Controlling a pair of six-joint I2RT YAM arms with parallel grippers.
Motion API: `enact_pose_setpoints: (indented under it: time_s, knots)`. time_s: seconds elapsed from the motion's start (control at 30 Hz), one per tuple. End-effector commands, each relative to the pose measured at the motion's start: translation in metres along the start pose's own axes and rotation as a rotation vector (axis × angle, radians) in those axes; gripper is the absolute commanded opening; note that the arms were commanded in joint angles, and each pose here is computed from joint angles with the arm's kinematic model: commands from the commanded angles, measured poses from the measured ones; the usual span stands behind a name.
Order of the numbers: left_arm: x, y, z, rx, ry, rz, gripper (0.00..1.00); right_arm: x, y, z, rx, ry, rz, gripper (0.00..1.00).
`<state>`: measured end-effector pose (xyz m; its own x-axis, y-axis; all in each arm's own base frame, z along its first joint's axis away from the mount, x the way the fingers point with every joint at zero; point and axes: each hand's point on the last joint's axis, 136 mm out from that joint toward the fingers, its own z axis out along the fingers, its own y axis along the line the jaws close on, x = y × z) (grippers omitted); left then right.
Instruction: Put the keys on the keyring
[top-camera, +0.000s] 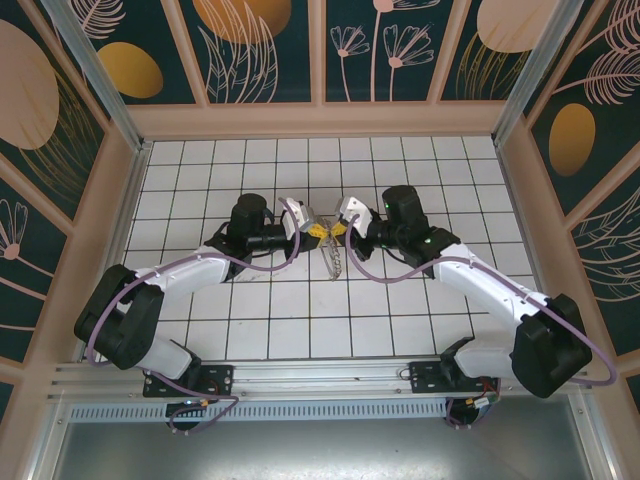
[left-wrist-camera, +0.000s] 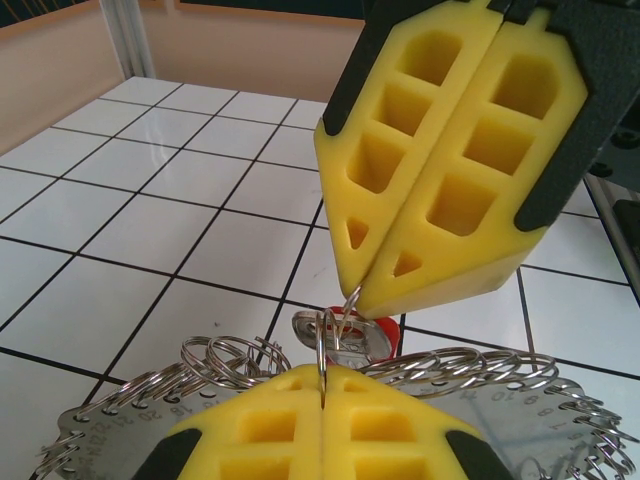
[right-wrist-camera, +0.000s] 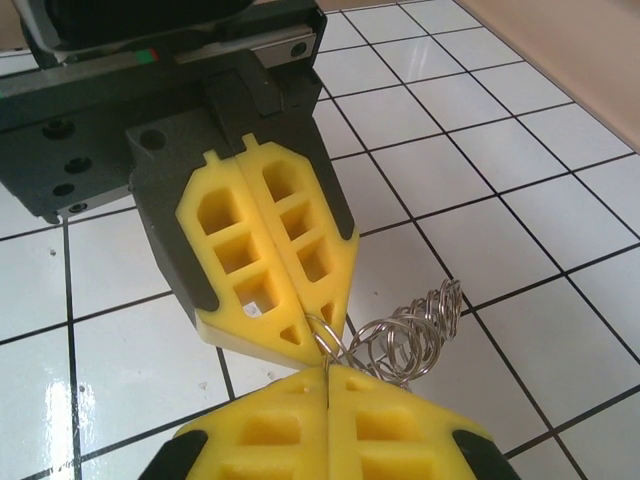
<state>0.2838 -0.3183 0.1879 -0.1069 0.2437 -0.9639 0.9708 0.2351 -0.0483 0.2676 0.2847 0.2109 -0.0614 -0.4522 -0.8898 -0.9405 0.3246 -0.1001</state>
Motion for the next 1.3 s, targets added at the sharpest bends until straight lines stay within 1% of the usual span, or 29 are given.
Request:
enact_pose_setpoints:
  time_s: [0.0, 0.2, 0.63, 1.27]
  knots:
    - [-0.017, -0.003, -0.002, 0.005, -0.047, 0.04, 0.0, -0.017, 0.002, 0.004, -0.021, -0.051, 0.0, 0.0]
    - [-0.016, -0.003, -0.002, 0.006, -0.045, 0.04, 0.0, -0.015, -0.002, 0.01, -0.005, -0.038, 0.021, 0.0]
    - [-0.014, -0.001, -0.001, -0.004, -0.037, 0.037, 0.0, -0.024, 0.003, 0.006, -0.024, -0.078, 0.009, 0.0]
    - [-0.013, -0.001, 0.0, -0.005, -0.032, 0.03, 0.0, -0.033, 0.001, 0.002, -0.006, -0.123, 0.023, 0.0]
